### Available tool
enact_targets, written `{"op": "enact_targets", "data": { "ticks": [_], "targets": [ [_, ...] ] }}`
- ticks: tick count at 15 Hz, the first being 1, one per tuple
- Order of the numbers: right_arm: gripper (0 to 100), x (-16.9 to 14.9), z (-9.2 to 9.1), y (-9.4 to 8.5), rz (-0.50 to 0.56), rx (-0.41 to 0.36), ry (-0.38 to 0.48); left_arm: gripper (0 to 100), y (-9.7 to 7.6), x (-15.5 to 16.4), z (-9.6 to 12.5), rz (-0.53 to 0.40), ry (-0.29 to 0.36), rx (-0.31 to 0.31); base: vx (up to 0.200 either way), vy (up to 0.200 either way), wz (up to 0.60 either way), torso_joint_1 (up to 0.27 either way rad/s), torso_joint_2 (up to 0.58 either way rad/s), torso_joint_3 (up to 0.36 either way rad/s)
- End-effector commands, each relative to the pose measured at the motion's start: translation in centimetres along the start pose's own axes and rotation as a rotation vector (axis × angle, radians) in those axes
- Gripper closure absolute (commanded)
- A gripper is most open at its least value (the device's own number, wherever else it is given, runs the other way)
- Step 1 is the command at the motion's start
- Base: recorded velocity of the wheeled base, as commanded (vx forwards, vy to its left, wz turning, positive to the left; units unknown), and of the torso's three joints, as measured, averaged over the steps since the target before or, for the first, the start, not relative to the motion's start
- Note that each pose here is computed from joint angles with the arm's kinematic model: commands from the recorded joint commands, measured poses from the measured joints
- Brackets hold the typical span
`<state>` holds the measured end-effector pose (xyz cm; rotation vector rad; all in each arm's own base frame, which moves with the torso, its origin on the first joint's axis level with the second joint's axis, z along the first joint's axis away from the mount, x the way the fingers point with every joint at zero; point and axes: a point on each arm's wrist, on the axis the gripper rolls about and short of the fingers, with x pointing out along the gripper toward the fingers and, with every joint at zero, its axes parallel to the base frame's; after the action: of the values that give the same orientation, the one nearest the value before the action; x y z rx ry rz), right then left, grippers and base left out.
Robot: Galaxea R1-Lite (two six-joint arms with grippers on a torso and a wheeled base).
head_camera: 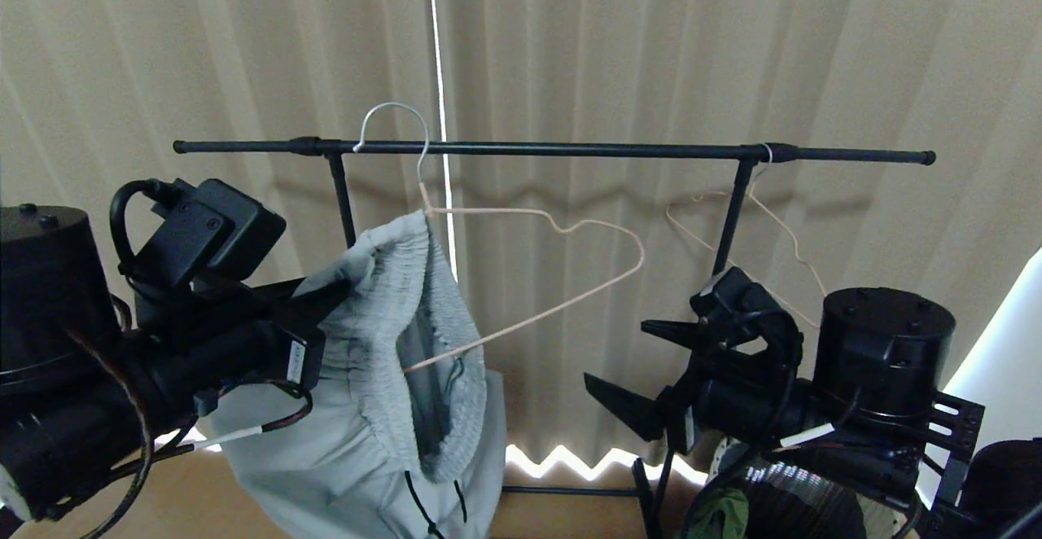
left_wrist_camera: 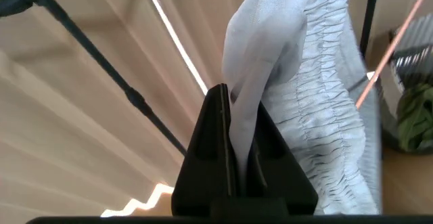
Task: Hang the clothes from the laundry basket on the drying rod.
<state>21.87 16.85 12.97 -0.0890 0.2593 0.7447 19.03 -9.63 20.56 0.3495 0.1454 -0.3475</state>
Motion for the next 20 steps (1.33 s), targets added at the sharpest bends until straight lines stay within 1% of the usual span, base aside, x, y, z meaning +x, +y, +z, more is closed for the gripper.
{"op": "enact_targets", "data": {
  "ticks": [1,2,4,6,7,10,12,13,14,17,20],
  "targets": [
    [0,0.8,-0.5,1.8,0.060,-0.013,0.020,100,-0.6,-0.1,1.6,0.007,-0.050,-0.044,0.000,0.000,0.00,0.000,0.00,0.000],
    [0,1.0,-0.3,2.2,0.074,-0.014,0.010,100,-0.9,0.1,2.2,0.003,-0.062,-0.073,0.000,0.000,0.00,0.000,0.00,0.000],
    [0,1.7,0.1,3.1,0.100,0.007,-0.014,100,-1.5,0.3,2.6,-0.020,-0.072,-0.081,0.000,0.000,0.00,0.000,0.00,0.000],
    [0,2.5,0.1,3.2,0.094,0.011,-0.017,100,-1.9,0.2,2.7,-0.039,-0.083,-0.083,0.000,0.000,0.00,0.000,0.00,0.000],
    [0,3.1,0.1,3.2,0.087,0.013,-0.019,100,-2.2,0.1,2.9,-0.050,-0.106,-0.099,0.000,0.000,0.00,0.000,0.00,0.000],
    [0,3.9,0.2,3.2,0.087,0.013,-0.020,100,-2.7,0.2,3.1,-0.071,-0.130,-0.101,0.000,0.000,0.00,0.000,0.00,0.000],
    [0,4.0,0.3,3.2,0.087,0.011,-0.023,100,-3.0,0.1,3.1,-0.083,-0.132,-0.099,0.000,0.000,0.00,0.000,0.00,0.000],
    [0,4.3,0.0,3.2,0.085,0.011,-0.013,100,-3.1,0.1,3.0,-0.088,-0.128,-0.096,0.000,0.000,0.00,0.000,0.00,0.000],
    [100,4.4,-0.2,3.2,0.083,0.013,-0.005,100,-3.2,-0.1,3.1,-0.092,-0.134,-0.098,0.000,0.000,0.00,0.000,0.00,0.000],
    [100,4.4,-0.4,3.1,0.077,0.012,-0.016,100,-3.3,-0.2,2.7,-0.096,-0.123,-0.094,0.000,0.000,0.00,0.000,0.00,0.000],
    [100,4.3,-0.2,2.5,0.058,0.017,-0.029,100,-3.3,-0.2,2.7,-0.092,-0.145,-0.100,0.000,0.000,0.00,0.000,0.00,0.000]
  ]
}}
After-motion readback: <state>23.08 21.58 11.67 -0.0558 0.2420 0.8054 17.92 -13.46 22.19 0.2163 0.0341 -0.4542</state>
